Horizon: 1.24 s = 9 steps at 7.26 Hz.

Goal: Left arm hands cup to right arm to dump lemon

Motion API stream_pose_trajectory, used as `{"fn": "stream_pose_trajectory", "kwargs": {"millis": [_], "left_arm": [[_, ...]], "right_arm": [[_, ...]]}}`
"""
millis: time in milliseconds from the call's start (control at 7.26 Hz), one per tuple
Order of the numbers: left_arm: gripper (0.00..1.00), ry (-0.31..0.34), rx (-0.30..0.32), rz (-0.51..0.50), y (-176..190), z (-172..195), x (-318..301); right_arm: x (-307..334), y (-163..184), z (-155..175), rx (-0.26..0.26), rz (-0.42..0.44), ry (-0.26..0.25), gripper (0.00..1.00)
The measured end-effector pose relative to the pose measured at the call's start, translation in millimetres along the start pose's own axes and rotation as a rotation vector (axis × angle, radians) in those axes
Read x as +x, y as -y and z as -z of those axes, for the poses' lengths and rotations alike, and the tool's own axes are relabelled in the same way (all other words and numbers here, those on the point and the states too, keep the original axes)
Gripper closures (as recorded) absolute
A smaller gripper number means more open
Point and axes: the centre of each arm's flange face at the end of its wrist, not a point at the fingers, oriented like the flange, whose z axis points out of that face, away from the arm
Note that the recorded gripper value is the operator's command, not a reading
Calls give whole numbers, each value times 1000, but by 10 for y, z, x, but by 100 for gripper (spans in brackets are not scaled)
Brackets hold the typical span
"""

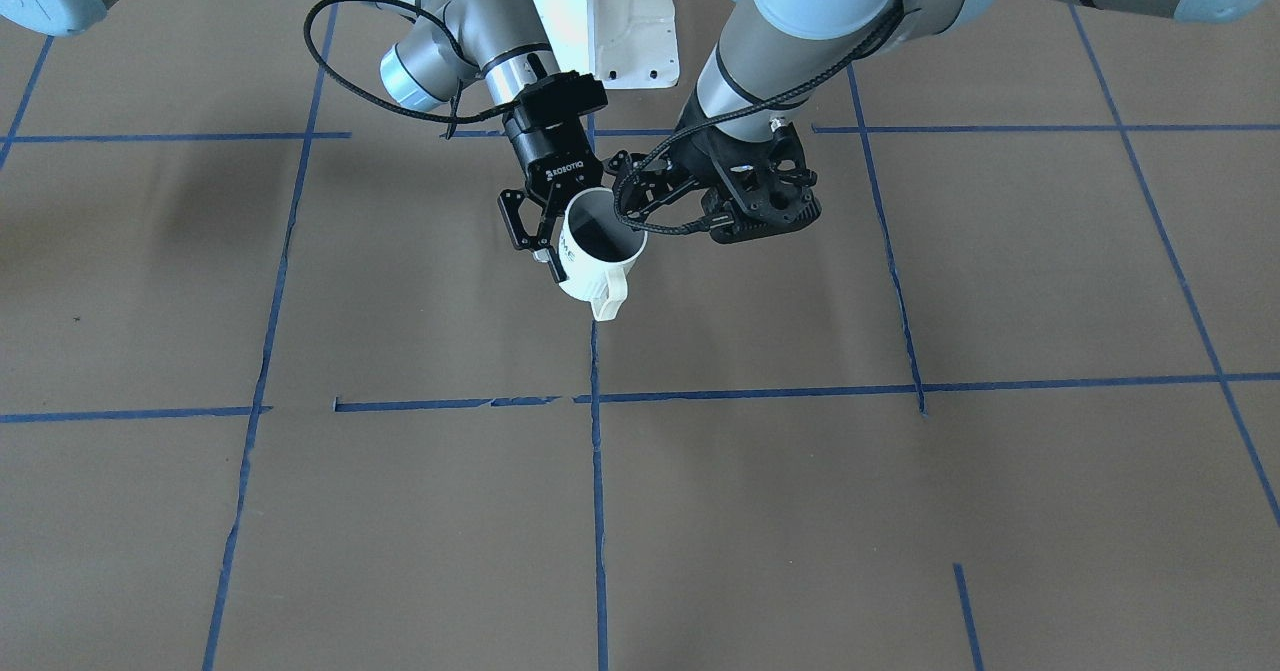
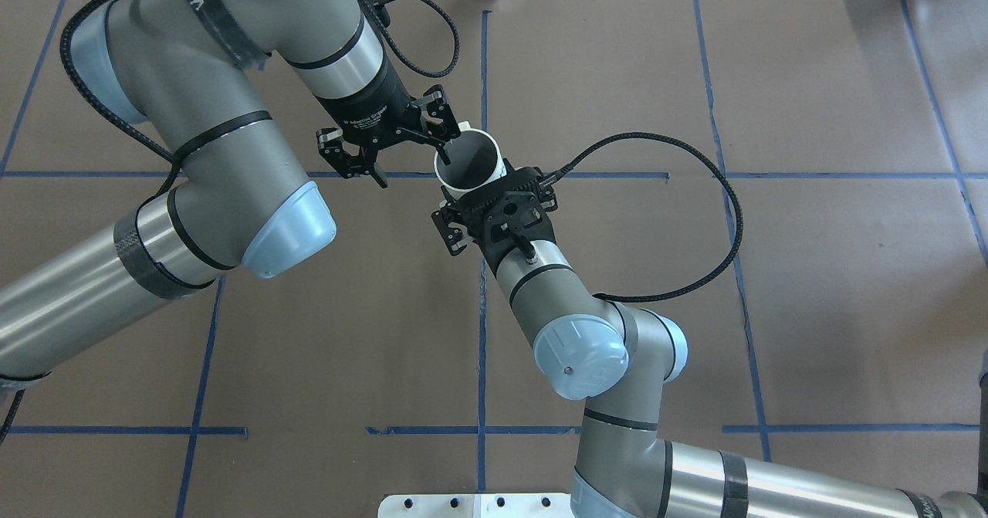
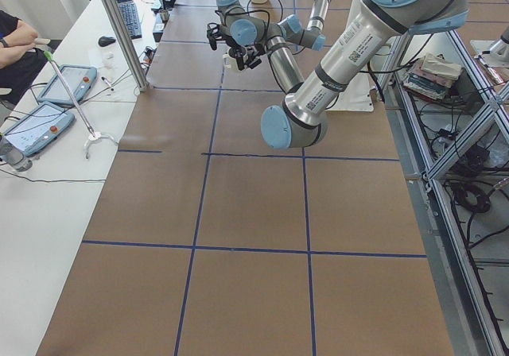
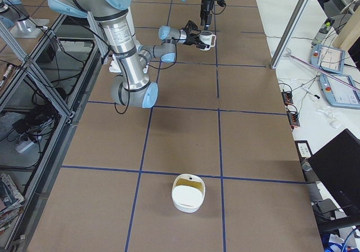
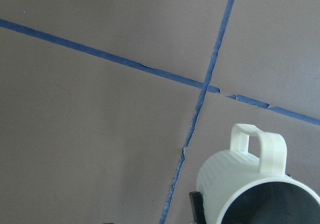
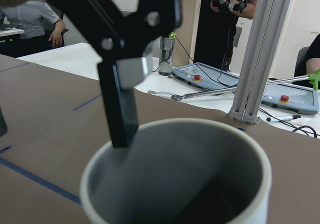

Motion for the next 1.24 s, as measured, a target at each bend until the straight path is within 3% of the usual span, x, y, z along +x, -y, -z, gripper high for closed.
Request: {"fn": "stream_pose_trajectory", "kwargs": {"millis": [826,964,1101,1239], "left_arm": [[42,9,-16,10,-73,-115,54],[84,11,-19,8,-87,-134,56],[100,13,-22,6,-106,-155,60],[100,13,-25,4,-123,-172,64]], "right_arm": [[-184,-16,74,-9,-8,26,57],[-188,-12,77,-8,-8,27,56],[-192,-13,78,-8,-7,28,32],[-190,-16,79,-9,-4,28,12]]}}
